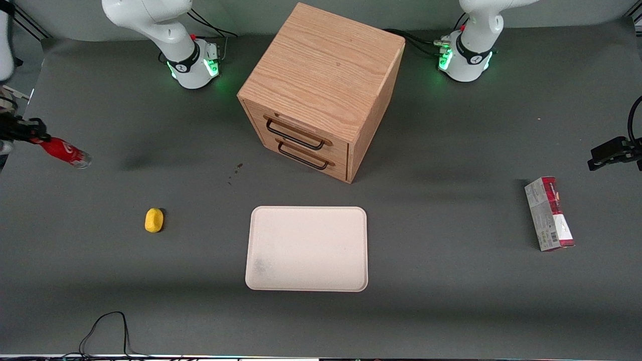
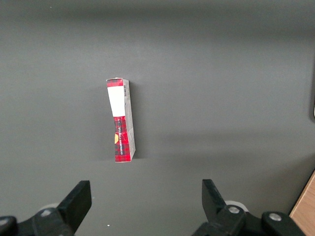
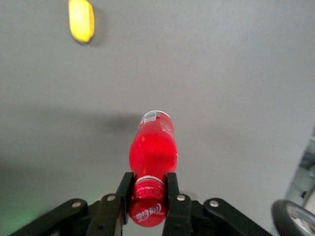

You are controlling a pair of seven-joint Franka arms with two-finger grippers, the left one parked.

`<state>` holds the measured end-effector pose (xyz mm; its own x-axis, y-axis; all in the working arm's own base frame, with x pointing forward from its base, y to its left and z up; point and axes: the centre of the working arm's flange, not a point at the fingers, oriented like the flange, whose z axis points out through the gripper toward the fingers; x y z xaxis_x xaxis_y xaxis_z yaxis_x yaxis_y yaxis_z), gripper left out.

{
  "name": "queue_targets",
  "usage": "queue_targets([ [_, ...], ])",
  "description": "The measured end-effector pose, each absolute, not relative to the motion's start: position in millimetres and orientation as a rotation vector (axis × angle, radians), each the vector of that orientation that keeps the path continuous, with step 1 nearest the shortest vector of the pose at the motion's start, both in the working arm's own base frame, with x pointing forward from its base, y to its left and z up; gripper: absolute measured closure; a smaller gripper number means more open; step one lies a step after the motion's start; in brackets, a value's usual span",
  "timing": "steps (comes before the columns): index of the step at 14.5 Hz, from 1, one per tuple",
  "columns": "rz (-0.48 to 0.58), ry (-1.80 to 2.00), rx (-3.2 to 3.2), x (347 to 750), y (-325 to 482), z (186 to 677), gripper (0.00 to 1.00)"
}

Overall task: Place coke bottle on tray
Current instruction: 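Lift the bottle and carry it over the cream tray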

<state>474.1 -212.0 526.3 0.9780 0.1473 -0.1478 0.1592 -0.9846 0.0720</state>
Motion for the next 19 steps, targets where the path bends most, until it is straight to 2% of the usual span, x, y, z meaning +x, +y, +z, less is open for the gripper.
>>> queue_targets([
  [5,-0.147,0.287,3.02,476.4,-174.5,659.4,0.69],
  [7,-0.101,0.309,3.04,474.2,-161.6,686.5,0.69],
  [9,-0.086,0.342,3.087,485.3,-146.3,684.1,0.69],
  [11,-0.082,0.403,3.107,519.3,-110.3,675.1,0.69],
  [15,-0.077,0.61,3.027,615.9,15.1,646.5,0.69],
  [17,-0.095,0.634,3.005,646.4,85.5,615.2,0.69],
  [19,-0.098,0.595,3.031,660.4,153.1,584.9,0.69],
])
